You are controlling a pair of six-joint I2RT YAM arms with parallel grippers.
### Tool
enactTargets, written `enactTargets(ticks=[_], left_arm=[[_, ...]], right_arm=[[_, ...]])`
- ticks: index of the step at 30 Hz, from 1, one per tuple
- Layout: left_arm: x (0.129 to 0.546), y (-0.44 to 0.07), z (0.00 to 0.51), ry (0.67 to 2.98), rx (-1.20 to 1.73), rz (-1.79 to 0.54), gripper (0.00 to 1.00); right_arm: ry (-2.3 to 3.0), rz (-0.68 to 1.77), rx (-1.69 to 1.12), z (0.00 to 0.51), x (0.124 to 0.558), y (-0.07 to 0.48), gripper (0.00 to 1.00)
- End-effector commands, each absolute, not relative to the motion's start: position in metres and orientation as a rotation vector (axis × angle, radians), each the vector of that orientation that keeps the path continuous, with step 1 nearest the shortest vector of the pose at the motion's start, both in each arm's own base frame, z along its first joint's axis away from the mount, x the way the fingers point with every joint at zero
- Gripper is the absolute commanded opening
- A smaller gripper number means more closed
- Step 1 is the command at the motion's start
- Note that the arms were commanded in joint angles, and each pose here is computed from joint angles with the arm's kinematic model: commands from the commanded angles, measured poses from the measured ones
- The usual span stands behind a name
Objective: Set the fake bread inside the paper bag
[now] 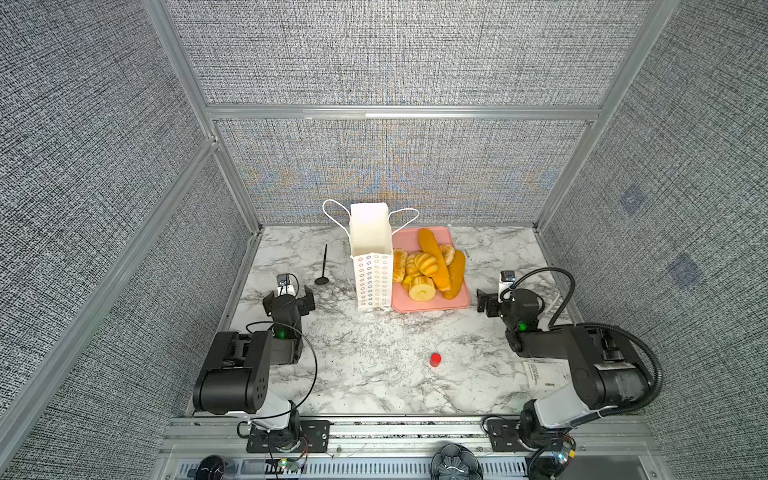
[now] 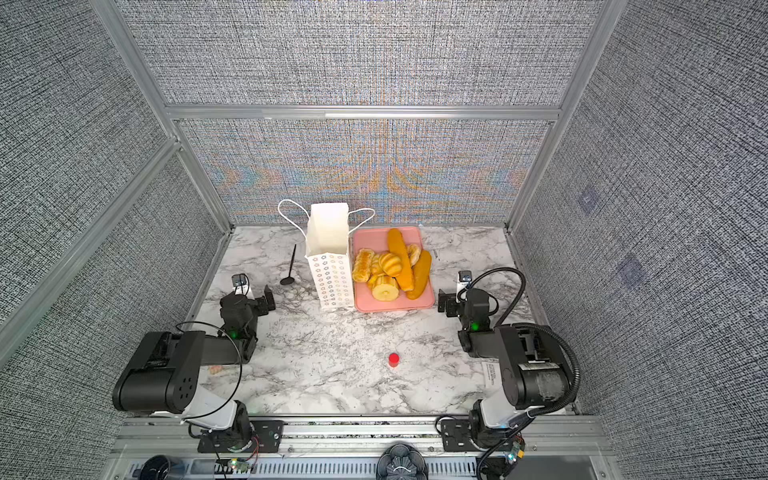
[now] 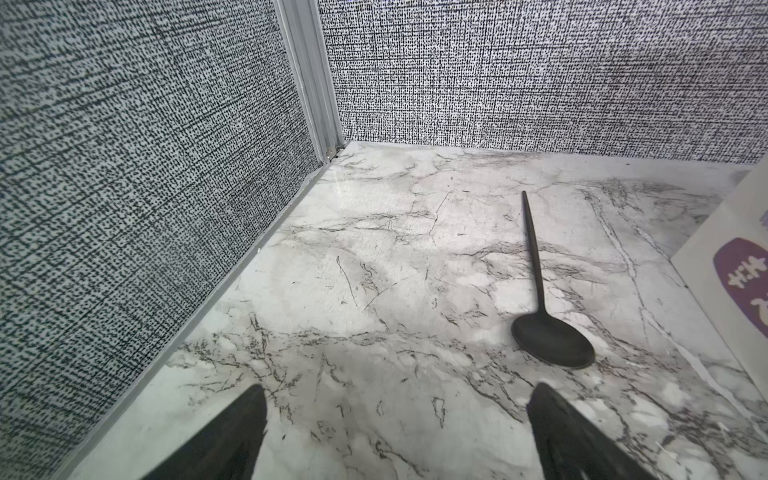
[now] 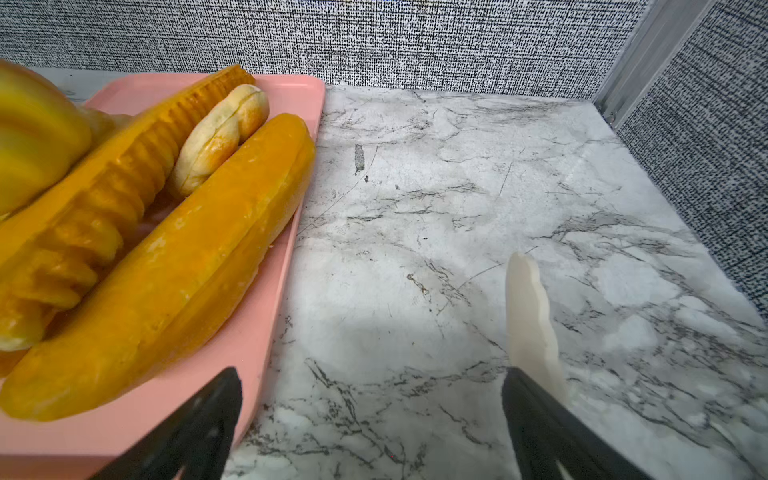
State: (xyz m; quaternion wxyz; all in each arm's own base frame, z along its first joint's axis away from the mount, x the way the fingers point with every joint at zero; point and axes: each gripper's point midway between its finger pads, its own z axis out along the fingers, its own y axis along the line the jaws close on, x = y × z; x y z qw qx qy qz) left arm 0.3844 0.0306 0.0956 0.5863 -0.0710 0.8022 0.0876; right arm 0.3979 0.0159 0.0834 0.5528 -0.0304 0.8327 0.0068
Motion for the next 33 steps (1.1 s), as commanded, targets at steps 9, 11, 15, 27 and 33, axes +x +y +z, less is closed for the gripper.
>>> enactTargets(ticks=[9, 11, 15, 27, 33], left_arm=[[0.3870, 0.0297, 0.1040, 1.837, -0.163, 0.194, 0.99], [0.3869, 0.0294, 0.1038, 1.838, -0.162, 0.194, 0.99], [0.3867, 0.0296, 0.1032, 1.839, -0.162, 0.195, 0.99], [0.3867, 0.0294, 0.1034, 1.839, -0.162, 0.194, 0.99], [0.3876, 0.0297, 0.1032, 1.841, -0.164, 0.194, 0.99]], right_arm=[[1.942, 0.026, -0.074, 0.0890, 0.3968, 0.0170, 0.99], [1.941, 0.027, -0.075, 0.0892, 0.3969, 0.0171, 0.99], [1.939, 0.028, -0.075, 0.0895, 0.3967, 0.0174, 0.99], [1.939, 0.029, -0.074, 0.0897, 0.3971, 0.0174, 0.99], [1.941, 0.028, -0.072, 0.0893, 0.3969, 0.0167, 0.99]])
